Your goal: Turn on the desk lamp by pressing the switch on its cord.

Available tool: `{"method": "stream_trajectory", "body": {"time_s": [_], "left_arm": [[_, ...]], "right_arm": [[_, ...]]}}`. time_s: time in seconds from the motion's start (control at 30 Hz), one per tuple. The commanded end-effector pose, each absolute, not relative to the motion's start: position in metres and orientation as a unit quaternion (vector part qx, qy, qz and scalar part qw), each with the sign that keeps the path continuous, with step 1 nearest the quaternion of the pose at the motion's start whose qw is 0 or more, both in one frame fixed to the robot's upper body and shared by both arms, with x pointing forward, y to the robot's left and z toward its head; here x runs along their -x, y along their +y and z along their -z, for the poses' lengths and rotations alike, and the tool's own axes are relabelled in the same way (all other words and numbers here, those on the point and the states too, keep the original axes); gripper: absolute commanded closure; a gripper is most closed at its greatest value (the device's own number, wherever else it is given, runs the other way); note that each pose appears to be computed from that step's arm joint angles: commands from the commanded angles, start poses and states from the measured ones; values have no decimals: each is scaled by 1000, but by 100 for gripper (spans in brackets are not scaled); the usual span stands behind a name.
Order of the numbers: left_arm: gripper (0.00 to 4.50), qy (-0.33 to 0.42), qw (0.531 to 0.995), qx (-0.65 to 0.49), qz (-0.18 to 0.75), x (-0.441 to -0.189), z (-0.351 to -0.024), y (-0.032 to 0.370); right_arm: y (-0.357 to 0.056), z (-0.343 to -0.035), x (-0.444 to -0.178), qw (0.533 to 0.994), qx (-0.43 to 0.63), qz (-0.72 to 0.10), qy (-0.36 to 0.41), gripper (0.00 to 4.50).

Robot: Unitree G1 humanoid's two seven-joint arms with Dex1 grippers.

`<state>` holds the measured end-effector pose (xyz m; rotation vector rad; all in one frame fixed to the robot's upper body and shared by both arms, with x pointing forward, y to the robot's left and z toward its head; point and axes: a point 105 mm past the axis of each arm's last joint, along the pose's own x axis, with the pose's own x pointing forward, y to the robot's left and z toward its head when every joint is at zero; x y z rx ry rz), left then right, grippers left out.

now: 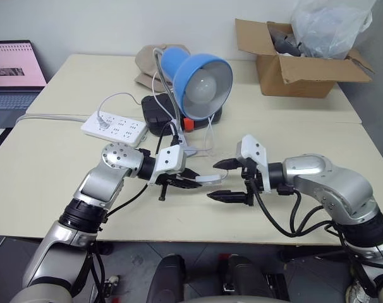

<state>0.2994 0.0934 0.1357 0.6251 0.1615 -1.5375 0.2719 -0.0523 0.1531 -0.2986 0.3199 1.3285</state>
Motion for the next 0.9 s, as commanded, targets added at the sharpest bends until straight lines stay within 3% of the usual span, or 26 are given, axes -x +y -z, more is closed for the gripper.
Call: {"method": "stream_trajectory", "body": {"time_s": [0.03,0.43,0.53,0.9], "left_arm": [[411,49,679,-277,678,-298,-147,94],[411,51,679,-279,677,-297,-145,94],[411,51,679,-279,677,-297,-145,94],[411,51,682,-281,673,-297,-145,95]], "right_arm": [[-48,-159,-275,760,156,-618,126,0],[-44,-151,-284,762,171,-613,125,0],[-45,-147,-285,761,177,-611,127,48],[-47,-142,-288,751,210,-614,121,333]]}}
